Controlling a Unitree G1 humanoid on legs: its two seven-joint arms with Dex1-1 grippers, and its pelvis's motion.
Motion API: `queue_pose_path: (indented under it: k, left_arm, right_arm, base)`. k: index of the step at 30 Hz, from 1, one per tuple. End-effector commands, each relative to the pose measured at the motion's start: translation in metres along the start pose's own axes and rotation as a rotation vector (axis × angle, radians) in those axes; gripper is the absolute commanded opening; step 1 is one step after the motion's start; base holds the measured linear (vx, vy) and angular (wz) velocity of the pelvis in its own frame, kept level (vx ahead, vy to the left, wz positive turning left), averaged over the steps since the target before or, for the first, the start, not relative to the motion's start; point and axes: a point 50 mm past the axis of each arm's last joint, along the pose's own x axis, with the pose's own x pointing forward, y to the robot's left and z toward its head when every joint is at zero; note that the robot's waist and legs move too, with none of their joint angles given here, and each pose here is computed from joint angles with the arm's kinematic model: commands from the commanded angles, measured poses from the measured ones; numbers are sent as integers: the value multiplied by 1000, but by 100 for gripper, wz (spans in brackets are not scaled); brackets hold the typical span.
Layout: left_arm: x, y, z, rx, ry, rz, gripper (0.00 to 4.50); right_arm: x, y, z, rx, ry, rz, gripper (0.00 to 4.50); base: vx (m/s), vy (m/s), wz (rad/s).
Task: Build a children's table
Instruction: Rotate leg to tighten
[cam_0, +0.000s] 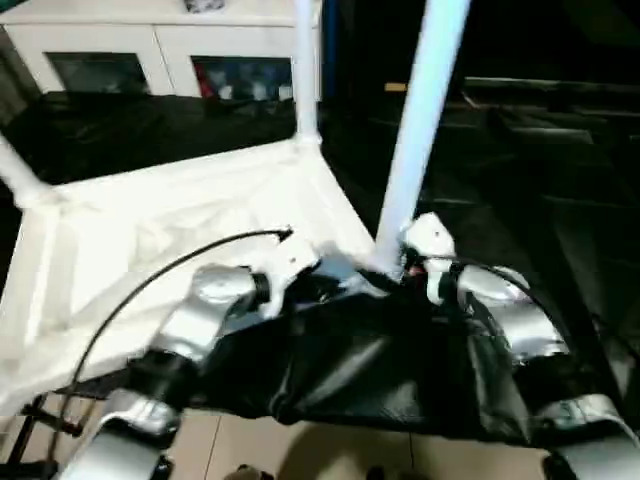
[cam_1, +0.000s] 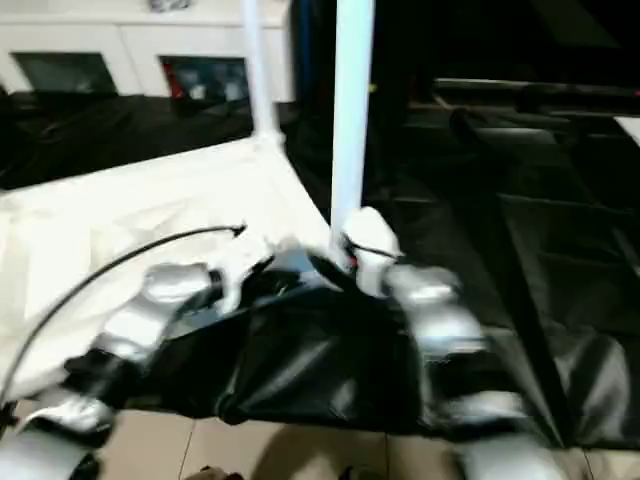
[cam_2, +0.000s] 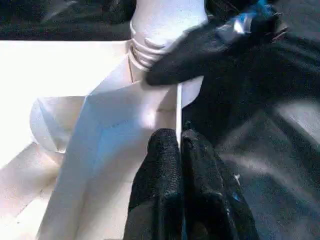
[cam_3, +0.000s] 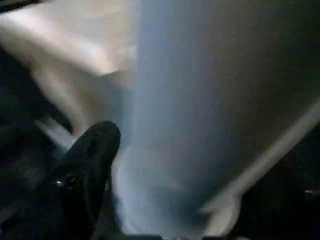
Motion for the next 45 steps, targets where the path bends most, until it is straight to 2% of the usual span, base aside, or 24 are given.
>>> queue_pose_path:
  k: [1, 3, 9, 12, 14, 16, 21, 29, 32, 35, 36, 37, 38, 40, 41, 42, 45]
  left_arm:
    - [-2, -7, -4, 6, 5, -81, 0]
    - [-11, -6, -6, 21, 17, -128, 0]
    - [-24, -5, -9, 28, 36, -185, 0]
    - [-28, -7, -12, 23, 43, -211, 0]
    - [-30, -6, -14, 26, 53, -212, 0]
    - [-31, -6, -15, 24, 55, -208, 0]
    - [-33, -6, -14, 8, 40, -208, 0]
    - [-33, -5, -14, -15, 28, -204, 0]
    - [-26, 0, -9, -46, 5, -139, 0]
    - [-7, 6, -2, -61, -7, -3, 0]
    - [-7, 7, -1, -62, -7, 0, 0]
    - [5, 10, 2, -72, -6, 83, 0]
    - [8, 10, 3, -72, -3, 96, 0]
    - [27, 7, 9, -82, 1, 160, 0]
    - [27, 7, 9, -82, 1, 160, 0]
    - [40, 2, 16, -114, -29, 184, 0]
    - [51, -5, 23, -104, -52, 171, 0]
  right_arm:
    - [-4, 6, -2, -38, 20, 114, 391]
    - [-11, 9, -1, -72, 30, 214, 391]
    - [-14, 13, 5, -78, 9, 305, 391]
    - [-14, 16, 5, -85, 9, 332, 353]
    - [-14, 18, 5, -84, 7, 340, 350]
    - [-13, 18, 5, -80, 2, 345, 318]
    - [-11, 20, 7, -76, -11, 360, 286]
    - [-6, 26, 7, -47, -38, 354, 274]
    - [5, 32, 5, 5, -54, 266, 273]
    - [28, 34, 0, 88, -37, 38, 272]
    - [29, 34, 0, 90, -37, 34, 272]
    - [41, 33, -1, 151, -26, -101, 272]
    - [43, 32, 0, 164, -23, -137, 272]
    - [58, 29, 2, 242, 2, -342, 272]
    - [58, 29, 2, 242, 2, -342, 272]
    - [68, 31, 8, 297, -4, -414, 272]
    - [79, 39, 21, 246, -31, -391, 272]
  base:
    - [0, 0, 0]
    - [0, 0, 0]
    - [0, 0, 0]
    - [0, 0, 0]
    - [0, 0, 0]
    - [0, 0, 0]
    - [0, 0, 0]
    - [0, 0, 0]
    - [0, 0, 0]
    - [0, 0, 0]
    - [0, 0, 0]
    - [0, 0, 0]
    - [0, 0, 0]
    - [0, 0, 0]
    - [0, 0, 0]
    - [0, 0, 0]
    - [0, 0, 0]
